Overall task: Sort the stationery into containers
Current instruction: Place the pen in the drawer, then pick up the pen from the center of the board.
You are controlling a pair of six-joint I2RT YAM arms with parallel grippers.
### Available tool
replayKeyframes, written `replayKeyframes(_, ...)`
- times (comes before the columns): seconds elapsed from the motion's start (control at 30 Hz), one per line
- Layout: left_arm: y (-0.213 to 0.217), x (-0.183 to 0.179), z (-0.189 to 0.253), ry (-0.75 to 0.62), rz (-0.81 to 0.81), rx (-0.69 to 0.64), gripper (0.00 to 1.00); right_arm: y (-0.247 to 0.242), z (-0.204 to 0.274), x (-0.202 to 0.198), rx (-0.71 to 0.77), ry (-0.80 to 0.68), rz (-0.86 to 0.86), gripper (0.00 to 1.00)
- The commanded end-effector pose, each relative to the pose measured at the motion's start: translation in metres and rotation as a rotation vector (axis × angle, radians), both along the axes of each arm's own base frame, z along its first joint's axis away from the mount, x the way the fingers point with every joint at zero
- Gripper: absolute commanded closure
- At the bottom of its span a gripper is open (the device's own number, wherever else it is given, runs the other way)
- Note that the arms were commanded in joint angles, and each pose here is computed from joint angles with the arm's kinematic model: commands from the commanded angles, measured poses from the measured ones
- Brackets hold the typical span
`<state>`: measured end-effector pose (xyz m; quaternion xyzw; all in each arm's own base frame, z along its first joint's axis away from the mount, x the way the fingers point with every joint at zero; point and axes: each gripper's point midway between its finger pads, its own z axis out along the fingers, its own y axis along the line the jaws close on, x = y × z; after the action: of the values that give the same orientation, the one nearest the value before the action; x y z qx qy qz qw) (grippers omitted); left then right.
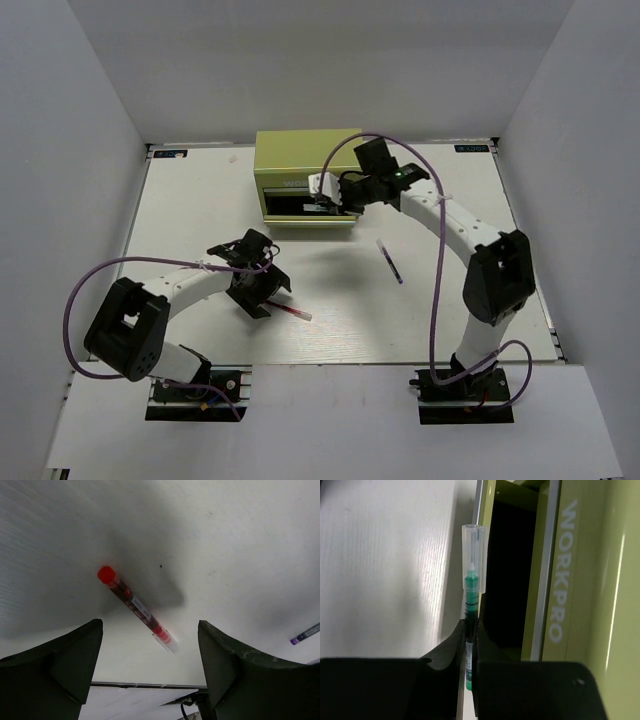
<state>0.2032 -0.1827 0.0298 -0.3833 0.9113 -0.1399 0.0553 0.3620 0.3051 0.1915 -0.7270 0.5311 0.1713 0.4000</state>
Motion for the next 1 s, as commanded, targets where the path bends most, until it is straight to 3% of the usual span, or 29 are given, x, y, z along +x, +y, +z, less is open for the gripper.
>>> replayKeyframes(0.0, -0.002, -0.002, -0.003, 0.013, 0.014, -0.006, 0.15, 0.03, 0.006, 0.018, 0.011, -0.1, 0.044, 1.0)
replayKeyframes(0.17, -0.002, 0.001, -0.007, 0.03, 0.026, 0.014, 0.19, 0.048, -0.01, 0.048, -0.012, -0.15, 0.021, 1.0)
replayKeyframes(0.43, -0.002, 0.002, -0.019, 0.069, 0.036, 0.035, 0.39, 0.049, -0.021, 0.053, -0.025, -0.117, 0.001, 0.61)
replayKeyframes(0.57, -0.003, -0.003, -0.026, 0.089, 0.051, 0.02, 0.58, 0.043, 0.0, 0.039, 0.039, -0.104, -0.022, 0.55)
replayKeyframes(0.63, -0.002, -0.004, -0.029, 0.09, 0.051, 0.021, 0.61, 0.041, -0.006, 0.027, 0.065, -0.045, -0.041, 0.53)
replayKeyframes(0.67, -0.002, -0.004, -0.029, 0.09, 0.051, 0.021, 0.63, 0.039, 0.012, 0.021, 0.105, -0.046, -0.056, 0.53)
replayKeyframes(0.77, -0.002, -0.005, -0.031, 0.098, 0.051, 0.026, 0.75, 0.033, 0.024, 0.009, 0.168, -0.014, -0.087, 0.53)
replayKeyframes(0.97, -0.002, -0.004, -0.029, 0.102, 0.032, 0.034, 0.87, 0.009, 0.013, -0.012, 0.18, 0.068, -0.148, 0.49)
